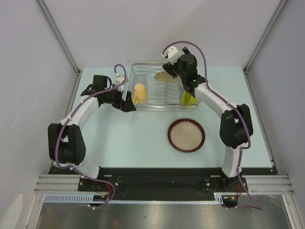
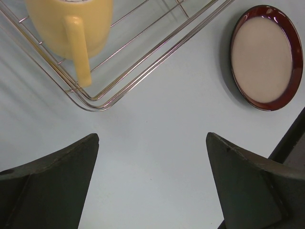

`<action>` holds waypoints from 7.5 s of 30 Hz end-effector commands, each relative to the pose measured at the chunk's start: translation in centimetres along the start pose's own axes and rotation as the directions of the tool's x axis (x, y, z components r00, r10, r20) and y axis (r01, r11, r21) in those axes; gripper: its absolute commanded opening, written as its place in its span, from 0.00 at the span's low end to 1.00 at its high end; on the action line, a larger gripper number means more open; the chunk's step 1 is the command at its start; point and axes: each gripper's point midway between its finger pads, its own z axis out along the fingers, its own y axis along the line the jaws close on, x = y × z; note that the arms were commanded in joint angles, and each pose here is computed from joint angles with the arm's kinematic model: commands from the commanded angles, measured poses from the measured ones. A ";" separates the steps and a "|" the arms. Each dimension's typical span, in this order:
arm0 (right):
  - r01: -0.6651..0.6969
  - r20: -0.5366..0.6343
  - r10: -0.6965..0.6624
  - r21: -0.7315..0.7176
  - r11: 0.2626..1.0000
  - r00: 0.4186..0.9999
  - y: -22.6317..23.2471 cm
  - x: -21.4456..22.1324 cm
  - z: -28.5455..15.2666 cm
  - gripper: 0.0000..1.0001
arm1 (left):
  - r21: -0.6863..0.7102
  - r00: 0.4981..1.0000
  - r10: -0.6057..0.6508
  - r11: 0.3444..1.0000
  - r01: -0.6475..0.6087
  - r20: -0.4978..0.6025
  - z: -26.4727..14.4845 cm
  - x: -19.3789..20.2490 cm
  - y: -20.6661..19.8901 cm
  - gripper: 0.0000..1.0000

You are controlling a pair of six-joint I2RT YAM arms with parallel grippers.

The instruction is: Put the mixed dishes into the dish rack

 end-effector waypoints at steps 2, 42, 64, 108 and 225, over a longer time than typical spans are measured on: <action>-0.129 0.051 0.124 0.094 0.987 0.991 -4.4 -4.5 -5.5 1.00 | 0.023 0.996 0.060 0.998 -0.062 0.062 -1.7 -2.2 -1.4 1.00; -0.834 -0.549 0.812 0.529 0.153 -0.199 13.9 24.1 -31.5 0.91 | 0.168 0.702 0.682 0.731 -0.661 -0.204 8.8 3.1 -11.0 1.00; -0.832 -0.313 0.855 0.511 -0.215 -0.413 16.0 26.8 -30.0 0.86 | 0.236 0.543 0.811 0.584 -0.777 -0.217 17.2 5.7 -12.3 1.00; -0.940 -0.369 0.911 0.336 -0.055 -0.185 14.2 22.9 -29.2 0.00 | 0.350 0.546 0.823 0.563 -0.749 -0.156 16.1 4.2 -17.9 1.00; 0.406 0.218 -0.367 -0.169 0.898 0.904 5.6 2.9 -10.1 0.04 | 0.094 0.982 0.123 0.986 -0.137 0.141 -5.6 -3.8 -3.5 1.00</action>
